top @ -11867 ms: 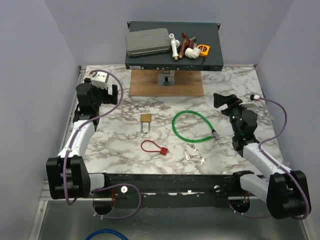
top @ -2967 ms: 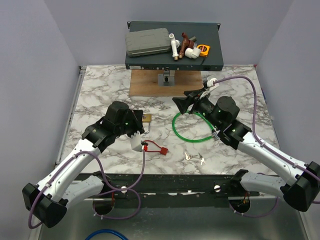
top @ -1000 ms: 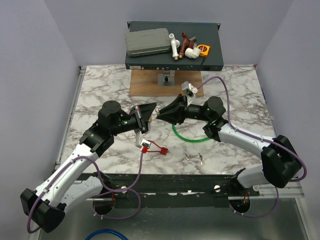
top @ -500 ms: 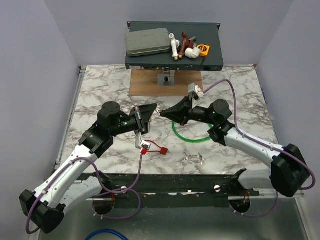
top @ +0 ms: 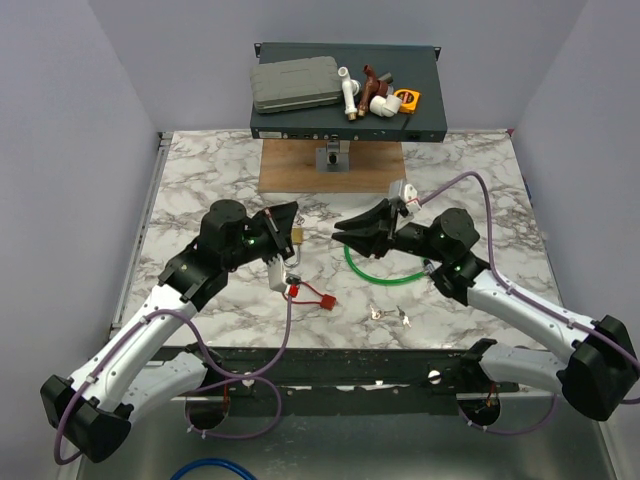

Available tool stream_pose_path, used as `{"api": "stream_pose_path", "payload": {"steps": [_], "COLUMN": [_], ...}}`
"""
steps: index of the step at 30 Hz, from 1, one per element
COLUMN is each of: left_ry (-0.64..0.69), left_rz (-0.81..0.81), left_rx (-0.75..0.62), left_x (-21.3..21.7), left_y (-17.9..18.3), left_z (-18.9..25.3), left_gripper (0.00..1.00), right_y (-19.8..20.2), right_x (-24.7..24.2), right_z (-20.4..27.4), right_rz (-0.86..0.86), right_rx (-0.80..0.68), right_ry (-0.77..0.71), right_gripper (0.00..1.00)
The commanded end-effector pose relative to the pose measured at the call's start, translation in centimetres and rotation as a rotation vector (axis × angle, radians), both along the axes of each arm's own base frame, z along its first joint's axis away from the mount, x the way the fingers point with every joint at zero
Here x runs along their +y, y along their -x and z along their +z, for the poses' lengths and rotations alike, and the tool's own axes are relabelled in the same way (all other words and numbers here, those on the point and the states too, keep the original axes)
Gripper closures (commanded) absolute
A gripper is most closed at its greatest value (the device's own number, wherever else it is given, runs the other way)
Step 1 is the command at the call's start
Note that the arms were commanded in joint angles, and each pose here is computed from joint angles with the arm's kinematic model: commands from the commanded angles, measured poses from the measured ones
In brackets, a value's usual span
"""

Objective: Unlock with the key
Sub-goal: Pick up the key from the center of the board.

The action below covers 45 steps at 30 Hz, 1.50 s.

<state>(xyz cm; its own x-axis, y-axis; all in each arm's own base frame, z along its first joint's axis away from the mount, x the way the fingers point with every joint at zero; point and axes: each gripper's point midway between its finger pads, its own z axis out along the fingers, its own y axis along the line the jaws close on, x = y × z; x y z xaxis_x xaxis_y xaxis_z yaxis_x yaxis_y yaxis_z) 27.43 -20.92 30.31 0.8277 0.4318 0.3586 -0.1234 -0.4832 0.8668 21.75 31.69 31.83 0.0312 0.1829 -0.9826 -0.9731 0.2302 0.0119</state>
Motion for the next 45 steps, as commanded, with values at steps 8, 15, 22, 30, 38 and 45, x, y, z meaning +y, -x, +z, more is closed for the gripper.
{"api": "stream_pose_path", "payload": {"steps": [8,15,22,30,38,45], "left_ry": [-0.356,-0.357,-0.351,-0.346,-0.339,-0.337], "left_rz": [-0.203,-0.208,-0.212,-0.215,-0.212,-0.208], "left_rx": [-0.507,-0.497,-0.492,-0.494,-0.494,-0.488], "left_x": [-1.2,-1.2,-1.3,-1.5,-1.4,-1.3], "left_y": [0.9,1.1,1.0,0.9,1.0,1.0], "left_z": [3.1,2.7,2.5,2.6,2.7,2.6], "left_gripper": [1.00,1.00,1.00,1.00,1.00,1.00], "right_y": [-2.6,-3.4,-4.1,-4.6,-5.7,-6.0], "right_x": [1.5,3.8,5.4,6.9,7.9,7.6], "right_z": [2.2,2.7,1.1,0.6,-0.6,-1.1], "right_rz": [-0.049,0.040,0.011,-0.032,-0.125,-0.153], "right_rx": [0.029,0.068,0.078,0.057,0.043,0.046], "right_ry": [-0.059,-0.074,-0.032,-0.018,0.030,0.038], "right_gripper": [0.54,0.50,0.49,0.52,0.62,0.74]}}
